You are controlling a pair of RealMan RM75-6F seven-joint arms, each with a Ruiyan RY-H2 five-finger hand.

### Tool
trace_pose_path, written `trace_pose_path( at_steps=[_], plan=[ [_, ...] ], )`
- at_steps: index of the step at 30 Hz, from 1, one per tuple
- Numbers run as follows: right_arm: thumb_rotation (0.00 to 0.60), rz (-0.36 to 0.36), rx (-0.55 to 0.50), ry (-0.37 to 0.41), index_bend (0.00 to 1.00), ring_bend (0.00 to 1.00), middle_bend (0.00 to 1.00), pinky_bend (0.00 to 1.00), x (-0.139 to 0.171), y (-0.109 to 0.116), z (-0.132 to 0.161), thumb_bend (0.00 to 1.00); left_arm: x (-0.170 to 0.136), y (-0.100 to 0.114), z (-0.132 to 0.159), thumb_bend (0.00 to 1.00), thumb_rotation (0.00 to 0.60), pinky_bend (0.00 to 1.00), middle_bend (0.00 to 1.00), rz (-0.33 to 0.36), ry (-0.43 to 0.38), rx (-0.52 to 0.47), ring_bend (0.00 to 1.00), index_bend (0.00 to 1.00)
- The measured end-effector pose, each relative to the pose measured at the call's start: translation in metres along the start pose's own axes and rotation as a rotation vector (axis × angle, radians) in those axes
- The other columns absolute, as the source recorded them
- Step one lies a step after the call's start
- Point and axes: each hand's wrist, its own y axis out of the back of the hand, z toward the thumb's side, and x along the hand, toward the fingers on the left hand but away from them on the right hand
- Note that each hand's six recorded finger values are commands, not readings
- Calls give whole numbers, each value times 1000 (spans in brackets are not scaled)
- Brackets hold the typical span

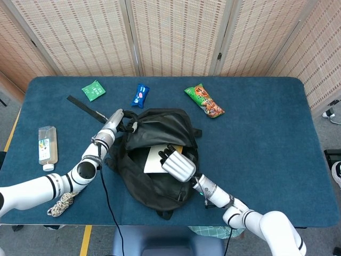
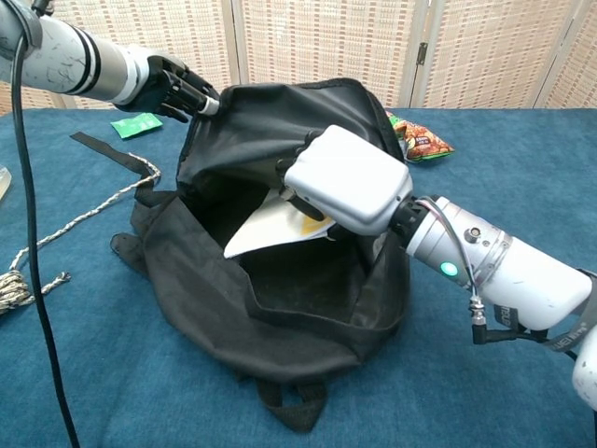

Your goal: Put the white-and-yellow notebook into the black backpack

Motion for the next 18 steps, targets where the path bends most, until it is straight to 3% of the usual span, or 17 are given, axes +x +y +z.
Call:
trace_pose_path(
  at_steps=[5, 15, 18],
  plan=[
    [600, 11, 8, -22, 799, 514, 469, 365, -1, -3, 2, 456, 1, 1, -2, 785, 600, 37, 290, -1, 4, -4, 215, 629],
    [600, 35, 76, 5, 796, 485, 451, 357, -14, -9, 18, 457, -1, -3, 0, 785, 600, 36, 290, -9, 0, 6, 213, 628],
    [600, 62, 108, 2, 686, 446, 398, 322, -14, -14, 18, 456, -2, -3, 1, 785, 600, 36, 290, -10, -2, 9, 211, 628]
  ],
)
